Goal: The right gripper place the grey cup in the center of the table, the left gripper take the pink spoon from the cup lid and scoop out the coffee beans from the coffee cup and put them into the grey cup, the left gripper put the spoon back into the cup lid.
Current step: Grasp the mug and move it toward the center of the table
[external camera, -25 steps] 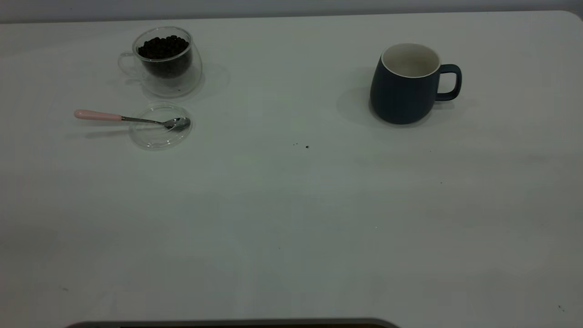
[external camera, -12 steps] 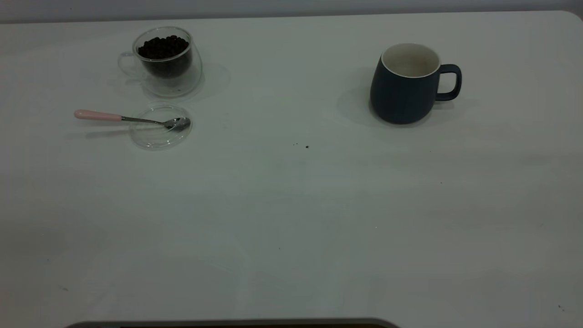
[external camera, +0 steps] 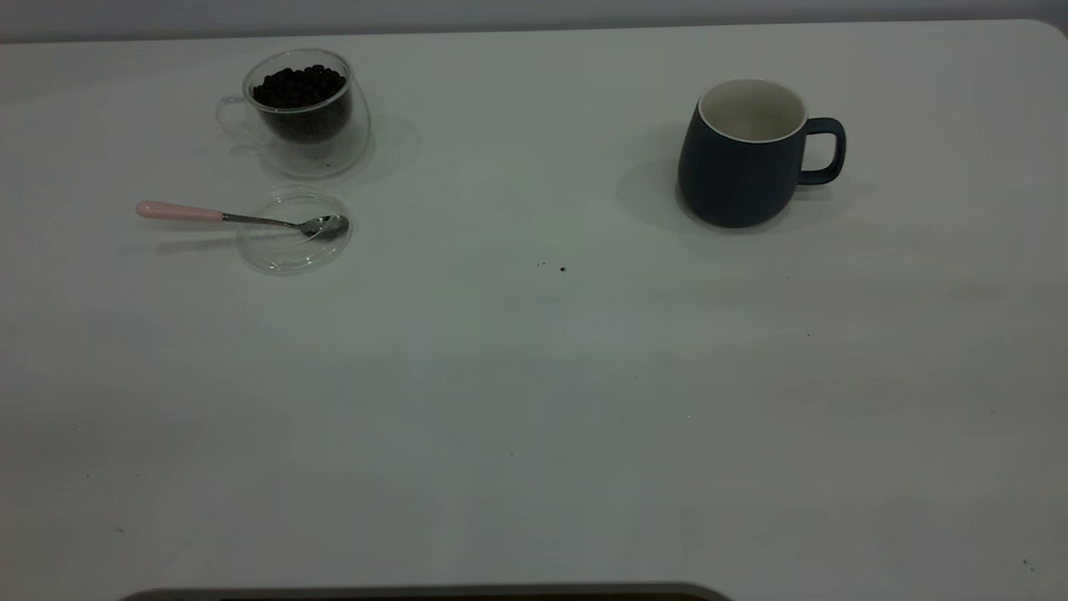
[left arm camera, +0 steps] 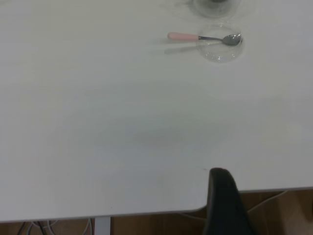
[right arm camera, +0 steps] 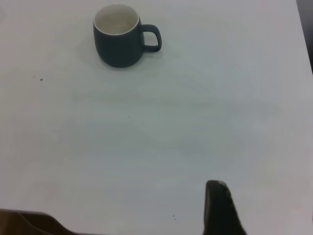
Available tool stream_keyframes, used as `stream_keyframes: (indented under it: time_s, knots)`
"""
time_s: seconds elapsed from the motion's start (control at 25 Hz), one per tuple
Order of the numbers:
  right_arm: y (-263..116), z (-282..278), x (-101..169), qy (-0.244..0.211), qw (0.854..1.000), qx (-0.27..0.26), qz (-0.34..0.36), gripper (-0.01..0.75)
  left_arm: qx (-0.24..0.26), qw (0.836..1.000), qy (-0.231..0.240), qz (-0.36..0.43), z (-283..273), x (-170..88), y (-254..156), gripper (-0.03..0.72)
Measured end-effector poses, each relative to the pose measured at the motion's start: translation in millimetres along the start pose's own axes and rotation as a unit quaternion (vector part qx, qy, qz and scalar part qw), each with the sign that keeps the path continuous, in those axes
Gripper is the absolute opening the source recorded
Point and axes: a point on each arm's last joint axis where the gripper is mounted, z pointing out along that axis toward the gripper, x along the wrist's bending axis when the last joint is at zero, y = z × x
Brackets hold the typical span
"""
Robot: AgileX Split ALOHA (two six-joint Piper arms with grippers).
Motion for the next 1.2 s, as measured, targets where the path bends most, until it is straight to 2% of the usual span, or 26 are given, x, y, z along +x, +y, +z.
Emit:
stream_keyframes:
  time_s: [0.6, 0.72, 0.88, 1.0, 1.2]
  knots:
    - [3.4, 0.8, 2.5, 0.014, 1.0, 0.007, 0.007, 0.484, 0.0, 1.0, 0.0, 0.0, 0.0, 0.0, 0.0, 0.48]
    - [19.3, 8.9, 3.2, 0.019, 0.999, 0.036, -0.007, 0.521, 0.0, 1.0, 0.0, 0.0, 0.0, 0.0, 0.0, 0.48]
    - [51.9, 32.6, 3.1, 0.026, 0.995, 0.071, -0.065, 0.584, 0.0, 1.0, 0.0, 0.0, 0.0, 0.0, 0.0, 0.48]
    - [72.7, 67.8, 2.9, 0.038, 0.987, 0.111, -0.111, 0.587, 0.0, 1.0, 0.0, 0.0, 0.0, 0.0, 0.0, 0.48]
    - [98.7, 135.1, 7.5, 0.088, 0.971, 0.158, -0.159, 0.587, 0.0, 1.0, 0.0, 0.0, 0.0, 0.0, 0.0, 0.48]
